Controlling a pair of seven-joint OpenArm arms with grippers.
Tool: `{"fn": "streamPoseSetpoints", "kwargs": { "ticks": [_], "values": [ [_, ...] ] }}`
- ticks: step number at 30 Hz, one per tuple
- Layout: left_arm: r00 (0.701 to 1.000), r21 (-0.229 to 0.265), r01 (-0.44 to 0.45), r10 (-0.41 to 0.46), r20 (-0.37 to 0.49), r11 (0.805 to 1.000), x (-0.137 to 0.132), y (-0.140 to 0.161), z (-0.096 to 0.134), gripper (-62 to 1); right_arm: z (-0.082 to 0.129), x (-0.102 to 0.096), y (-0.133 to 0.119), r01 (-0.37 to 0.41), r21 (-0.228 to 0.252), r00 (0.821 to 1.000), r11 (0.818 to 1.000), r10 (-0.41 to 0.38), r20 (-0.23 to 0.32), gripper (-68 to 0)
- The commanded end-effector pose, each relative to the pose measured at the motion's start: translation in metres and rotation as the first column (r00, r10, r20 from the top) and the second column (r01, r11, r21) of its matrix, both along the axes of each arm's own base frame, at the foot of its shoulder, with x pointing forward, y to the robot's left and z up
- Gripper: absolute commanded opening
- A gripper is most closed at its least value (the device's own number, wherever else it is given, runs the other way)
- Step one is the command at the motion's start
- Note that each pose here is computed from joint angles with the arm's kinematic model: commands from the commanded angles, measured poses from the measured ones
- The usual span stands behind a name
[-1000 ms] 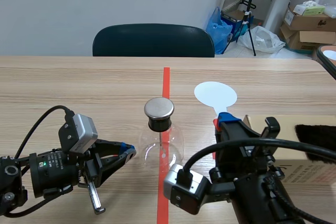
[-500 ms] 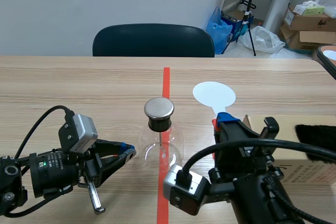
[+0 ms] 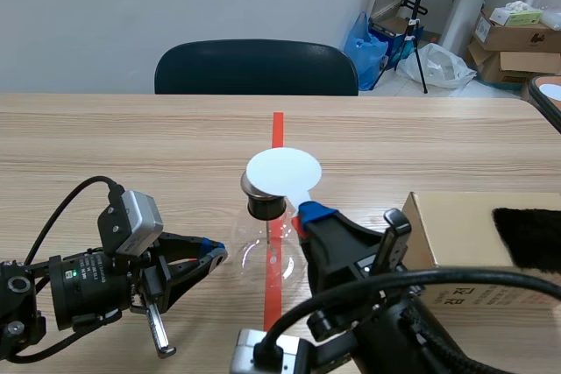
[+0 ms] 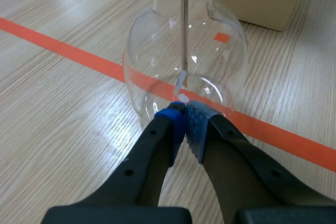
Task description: Do the electroscope experiment
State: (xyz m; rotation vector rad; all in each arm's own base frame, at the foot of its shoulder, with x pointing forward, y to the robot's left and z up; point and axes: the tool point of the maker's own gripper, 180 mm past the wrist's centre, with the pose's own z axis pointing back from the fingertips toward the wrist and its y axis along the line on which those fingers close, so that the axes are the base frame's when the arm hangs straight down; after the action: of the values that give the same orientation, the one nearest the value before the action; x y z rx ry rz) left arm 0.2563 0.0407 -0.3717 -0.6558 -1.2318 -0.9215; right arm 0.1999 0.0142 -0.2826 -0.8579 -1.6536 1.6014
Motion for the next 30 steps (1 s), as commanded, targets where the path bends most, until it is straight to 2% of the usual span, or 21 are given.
{"fn": "streamPoseSetpoints", "kwargs": {
  "ticks": [1, 7, 30],
  "values": [
    [1.0, -0.033, 0.001, 0.0, 0.016, 0.999, 0.0025, -0.0034, 0.0091, -57.8, 0.0058, 0.0002, 0.0027, -0.021, 0.004, 0.999, 1.0, 0.021, 0.024, -66.5],
    [1.0, -0.033, 0.001, 0.0, 0.016, 0.999, 0.0025, -0.0034, 0.0091, -57.8, 0.0059, -0.0063, 0.0113, -0.08, 0.002, 0.996, 0.997, 0.08, 0.026, -66.5],
    [1.0, -0.033, 0.001, 0.0, 0.016, 0.999, 0.0025, -0.0034, 0.0091, -57.8, 0.0059, -0.0064, 0.0114, -0.081, 0.002, 0.996, 0.997, 0.081, 0.026, -66.5]
  ]
}}
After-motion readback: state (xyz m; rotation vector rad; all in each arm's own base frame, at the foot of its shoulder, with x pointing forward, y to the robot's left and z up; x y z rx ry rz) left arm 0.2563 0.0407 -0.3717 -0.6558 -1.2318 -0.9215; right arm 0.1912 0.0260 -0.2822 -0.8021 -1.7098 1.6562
